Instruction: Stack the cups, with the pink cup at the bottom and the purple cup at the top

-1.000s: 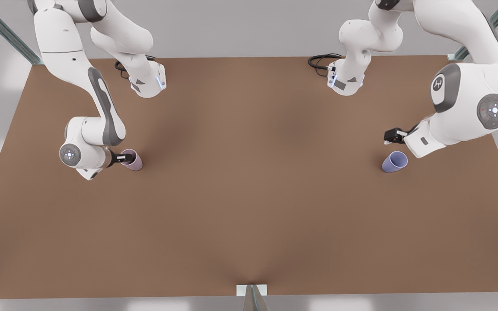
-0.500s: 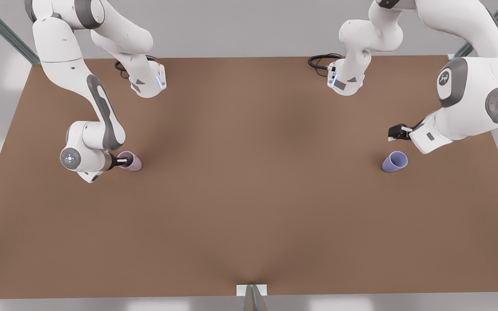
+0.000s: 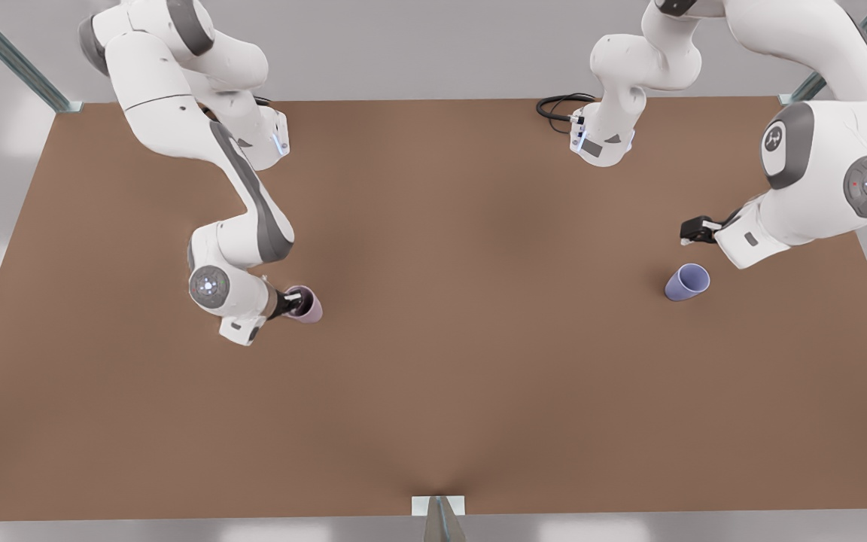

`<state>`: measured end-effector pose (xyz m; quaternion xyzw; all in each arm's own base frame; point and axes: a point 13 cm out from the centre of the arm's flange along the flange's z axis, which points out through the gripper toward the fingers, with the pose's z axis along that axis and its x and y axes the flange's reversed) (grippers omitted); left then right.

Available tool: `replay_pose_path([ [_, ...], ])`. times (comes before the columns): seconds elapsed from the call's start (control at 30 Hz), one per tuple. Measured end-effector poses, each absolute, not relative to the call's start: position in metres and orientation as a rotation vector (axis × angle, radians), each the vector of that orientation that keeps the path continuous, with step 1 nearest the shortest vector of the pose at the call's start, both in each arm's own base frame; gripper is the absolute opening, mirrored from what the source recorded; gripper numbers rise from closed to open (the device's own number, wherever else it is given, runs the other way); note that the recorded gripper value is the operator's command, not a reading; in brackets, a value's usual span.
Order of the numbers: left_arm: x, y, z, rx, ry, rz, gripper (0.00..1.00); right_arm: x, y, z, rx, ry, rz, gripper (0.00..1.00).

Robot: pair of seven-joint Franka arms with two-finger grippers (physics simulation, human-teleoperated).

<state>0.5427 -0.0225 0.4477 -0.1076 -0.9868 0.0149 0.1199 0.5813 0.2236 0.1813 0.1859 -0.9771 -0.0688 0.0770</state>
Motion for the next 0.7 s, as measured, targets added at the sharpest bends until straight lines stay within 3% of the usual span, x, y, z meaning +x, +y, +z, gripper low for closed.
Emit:
replay_pose_path([
  [0.13,0.544,-0.022,0.447,-0.315,-2.887,0.045,1.0,0.632,0.403,0.203,0.642,-2.97,-0.305,0.21],
  [0.2,0.544,-0.023,0.447,-0.316,-2.888,0.045,1.0,0.634,0.465,0.196,0.609,-2.98,-0.346,0.21],
  [0.47,0.547,-0.011,0.448,-0.297,-2.913,0.034,1.0,0.63,0.521,0.127,0.228,-3.002,-0.421,0.21],
  [0.67,0.518,0.126,0.322,0.056,-2.855,0.051,1.0,0.637,0.531,0.102,0.013,-3.027,-0.454,0.21],
  [0.7,0.511,0.139,0.299,0.089,-2.849,0.059,1.0,0.638,0.532,0.1,-0.013,-3.031,-0.458,0.5],
])
